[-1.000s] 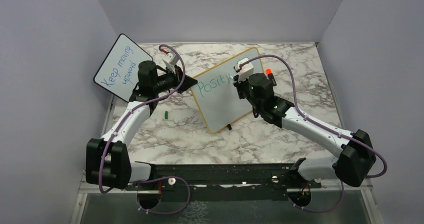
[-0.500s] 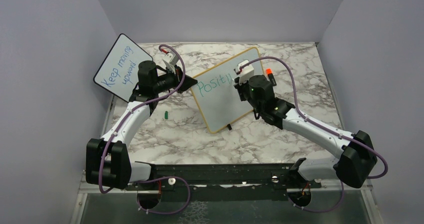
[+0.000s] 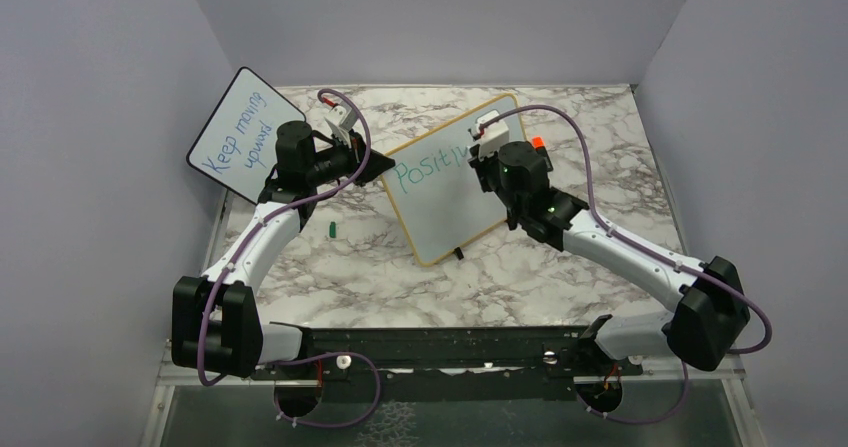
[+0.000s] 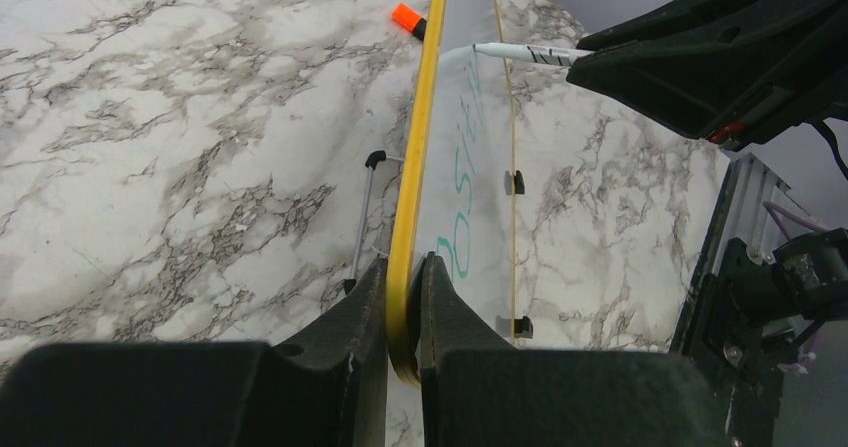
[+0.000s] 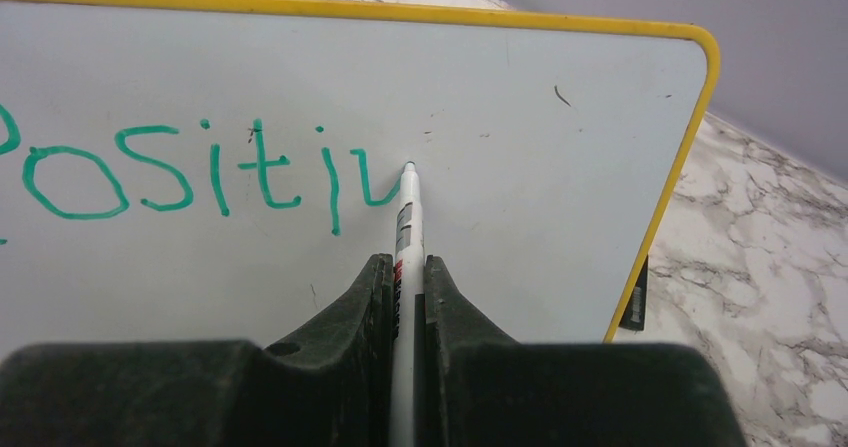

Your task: Write a sentence on the whiteboard

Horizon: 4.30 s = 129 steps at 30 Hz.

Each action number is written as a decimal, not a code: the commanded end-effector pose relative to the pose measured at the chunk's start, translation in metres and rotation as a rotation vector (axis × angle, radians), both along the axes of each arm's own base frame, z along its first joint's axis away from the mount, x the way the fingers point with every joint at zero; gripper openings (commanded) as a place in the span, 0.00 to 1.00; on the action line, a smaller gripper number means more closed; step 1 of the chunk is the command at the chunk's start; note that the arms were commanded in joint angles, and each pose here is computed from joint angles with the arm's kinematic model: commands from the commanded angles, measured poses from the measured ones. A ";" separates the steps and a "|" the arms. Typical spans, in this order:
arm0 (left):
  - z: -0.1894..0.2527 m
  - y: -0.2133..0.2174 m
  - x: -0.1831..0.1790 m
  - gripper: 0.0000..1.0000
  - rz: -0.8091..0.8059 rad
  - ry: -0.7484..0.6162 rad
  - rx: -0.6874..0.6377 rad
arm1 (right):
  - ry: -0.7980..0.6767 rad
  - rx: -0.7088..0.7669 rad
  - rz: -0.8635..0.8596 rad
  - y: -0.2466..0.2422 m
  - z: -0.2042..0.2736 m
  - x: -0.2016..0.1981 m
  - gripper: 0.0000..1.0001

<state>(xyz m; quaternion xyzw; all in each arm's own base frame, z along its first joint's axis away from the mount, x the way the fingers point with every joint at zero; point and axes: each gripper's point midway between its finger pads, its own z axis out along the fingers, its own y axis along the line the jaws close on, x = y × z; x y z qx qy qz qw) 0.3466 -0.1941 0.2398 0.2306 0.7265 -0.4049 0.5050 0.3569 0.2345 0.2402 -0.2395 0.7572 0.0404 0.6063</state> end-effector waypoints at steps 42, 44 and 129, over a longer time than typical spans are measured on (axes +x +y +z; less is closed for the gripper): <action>-0.040 0.002 -0.006 0.00 0.002 0.093 0.085 | -0.065 0.078 -0.019 -0.002 0.033 0.020 0.00; -0.040 0.001 -0.006 0.00 0.002 0.093 0.084 | -0.057 0.077 -0.015 -0.001 0.031 0.019 0.00; -0.040 0.002 -0.005 0.00 0.006 0.096 0.085 | 0.059 0.037 -0.037 -0.024 -0.010 0.000 0.00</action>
